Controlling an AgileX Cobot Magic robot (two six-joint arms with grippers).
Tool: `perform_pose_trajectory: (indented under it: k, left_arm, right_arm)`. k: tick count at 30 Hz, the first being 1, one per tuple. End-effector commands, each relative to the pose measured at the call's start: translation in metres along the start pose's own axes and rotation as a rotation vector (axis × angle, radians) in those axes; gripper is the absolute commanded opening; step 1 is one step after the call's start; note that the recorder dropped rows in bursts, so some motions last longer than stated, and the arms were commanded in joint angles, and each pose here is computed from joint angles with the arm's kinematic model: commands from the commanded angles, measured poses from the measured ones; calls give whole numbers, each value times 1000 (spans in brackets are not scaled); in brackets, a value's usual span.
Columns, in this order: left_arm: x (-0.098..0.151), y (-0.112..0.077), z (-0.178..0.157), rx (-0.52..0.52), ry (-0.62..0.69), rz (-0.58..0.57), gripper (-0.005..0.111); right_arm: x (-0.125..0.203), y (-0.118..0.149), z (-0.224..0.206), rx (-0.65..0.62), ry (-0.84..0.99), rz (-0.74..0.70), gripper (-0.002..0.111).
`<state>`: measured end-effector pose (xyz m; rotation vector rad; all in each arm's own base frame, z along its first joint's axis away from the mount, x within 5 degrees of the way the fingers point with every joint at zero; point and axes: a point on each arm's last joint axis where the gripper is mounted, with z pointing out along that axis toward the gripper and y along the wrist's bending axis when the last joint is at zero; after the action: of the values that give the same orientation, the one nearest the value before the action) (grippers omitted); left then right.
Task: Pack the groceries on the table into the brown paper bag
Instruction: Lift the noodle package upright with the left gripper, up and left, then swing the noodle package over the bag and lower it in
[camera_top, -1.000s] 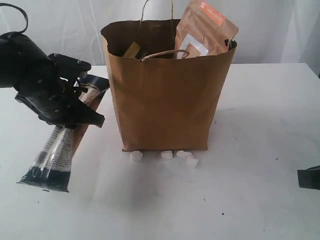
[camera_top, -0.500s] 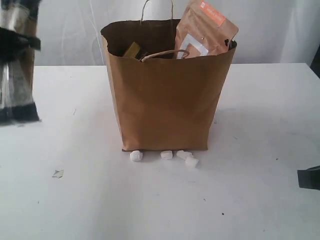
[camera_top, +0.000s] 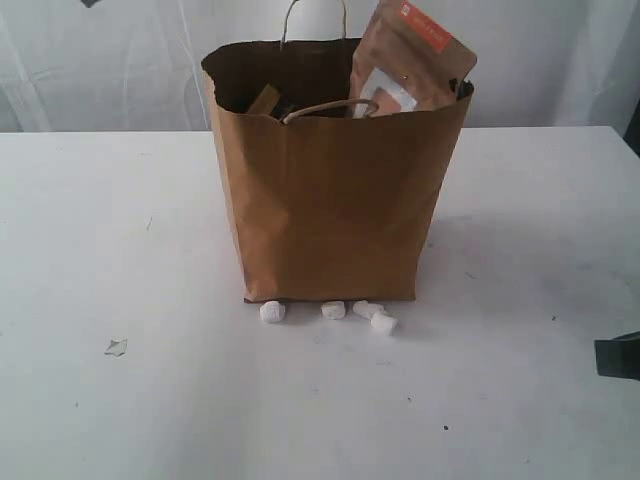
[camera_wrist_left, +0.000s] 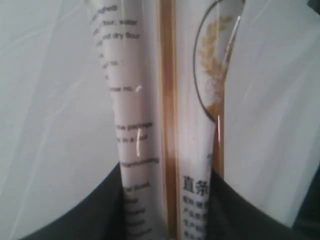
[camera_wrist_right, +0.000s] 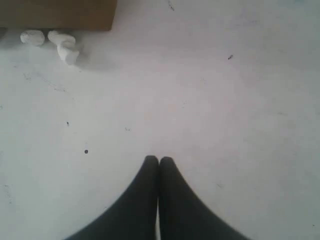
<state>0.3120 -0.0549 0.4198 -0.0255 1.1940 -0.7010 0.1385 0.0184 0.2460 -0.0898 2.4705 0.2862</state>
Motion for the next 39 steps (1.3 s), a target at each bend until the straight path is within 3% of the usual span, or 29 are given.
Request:
perform_pose_trajectory:
  k: [1, 2, 7, 12, 18, 22, 32, 39]
  left_arm:
    - [14, -10, 6, 287, 12, -80, 0]
    - [21, -12, 6, 376, 23, -66, 0]
    - [40, -5, 9, 391, 111, -51, 0]
    - [42, -2, 23, 382, 81, -121, 0]
    - [39, -27, 39, 469, 62, -147, 0]
    - [54, -46, 44, 570, 148, -64, 0]
    - [86, -50, 47, 614, 248, -46, 0]
    - [111, -67, 49, 663, 269, -35, 0]
  right_arm:
    - [0, -1, 1, 4, -2, 0, 0]
    - [0, -1, 1, 4, -2, 0, 0]
    - [0, -1, 1, 3, -5, 1, 0]
    - [0, -1, 1, 5, -9, 1, 0]
    - [-1, -1, 1, 3, -12, 4, 0]
    - [-1, -1, 1, 3, -12, 4, 0]
    - [-1, -1, 1, 2, -12, 5, 0]
    - [-1, -1, 1, 2, -14, 7, 0]
